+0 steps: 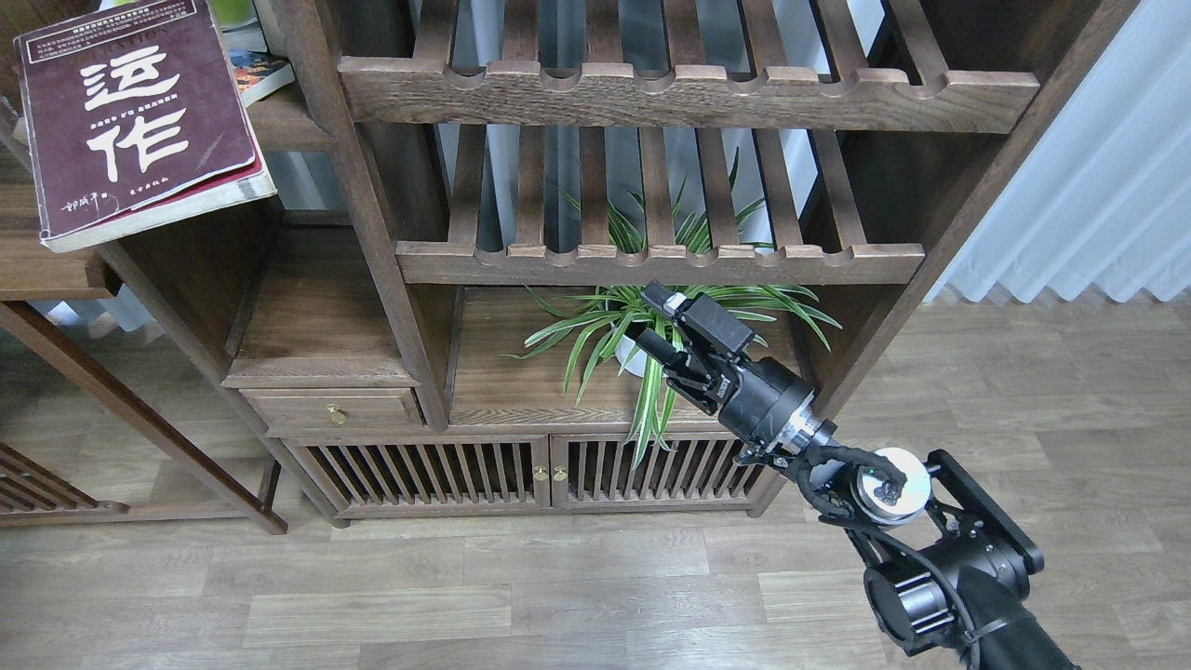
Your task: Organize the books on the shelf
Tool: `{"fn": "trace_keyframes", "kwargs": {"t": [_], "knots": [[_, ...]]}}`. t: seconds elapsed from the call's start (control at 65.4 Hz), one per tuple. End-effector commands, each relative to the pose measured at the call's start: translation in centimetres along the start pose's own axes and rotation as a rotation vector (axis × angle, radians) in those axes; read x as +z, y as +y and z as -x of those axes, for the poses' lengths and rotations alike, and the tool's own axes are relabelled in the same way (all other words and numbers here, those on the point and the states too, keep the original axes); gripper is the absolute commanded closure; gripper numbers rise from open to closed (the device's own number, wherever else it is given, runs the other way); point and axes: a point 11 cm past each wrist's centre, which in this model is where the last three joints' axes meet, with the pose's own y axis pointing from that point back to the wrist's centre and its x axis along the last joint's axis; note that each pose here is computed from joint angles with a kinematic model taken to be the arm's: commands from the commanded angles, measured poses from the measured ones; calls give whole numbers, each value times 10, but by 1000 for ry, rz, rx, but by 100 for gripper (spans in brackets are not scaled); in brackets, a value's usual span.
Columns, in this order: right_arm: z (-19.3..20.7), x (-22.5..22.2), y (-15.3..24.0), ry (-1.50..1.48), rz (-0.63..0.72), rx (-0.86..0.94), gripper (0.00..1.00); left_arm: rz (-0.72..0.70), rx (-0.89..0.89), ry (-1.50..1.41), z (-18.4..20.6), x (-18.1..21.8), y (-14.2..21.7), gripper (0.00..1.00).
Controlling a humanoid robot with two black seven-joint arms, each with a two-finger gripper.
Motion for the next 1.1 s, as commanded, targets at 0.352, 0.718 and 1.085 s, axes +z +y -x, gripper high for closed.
{"fn": "trace_keyframes", "kwargs": {"t": [0.352,0.718,1.085], "knots": [[-5,2,1,-7,2,16,4,-34,-242,-81,82,-8,-24,2],[-11,1,5,-19,-9,32,1,-69,-518,78,167,-72,-86,2],[-10,-17,15,13,-33,49,1,-129,-811,314,290,-153,-131,2]]}}
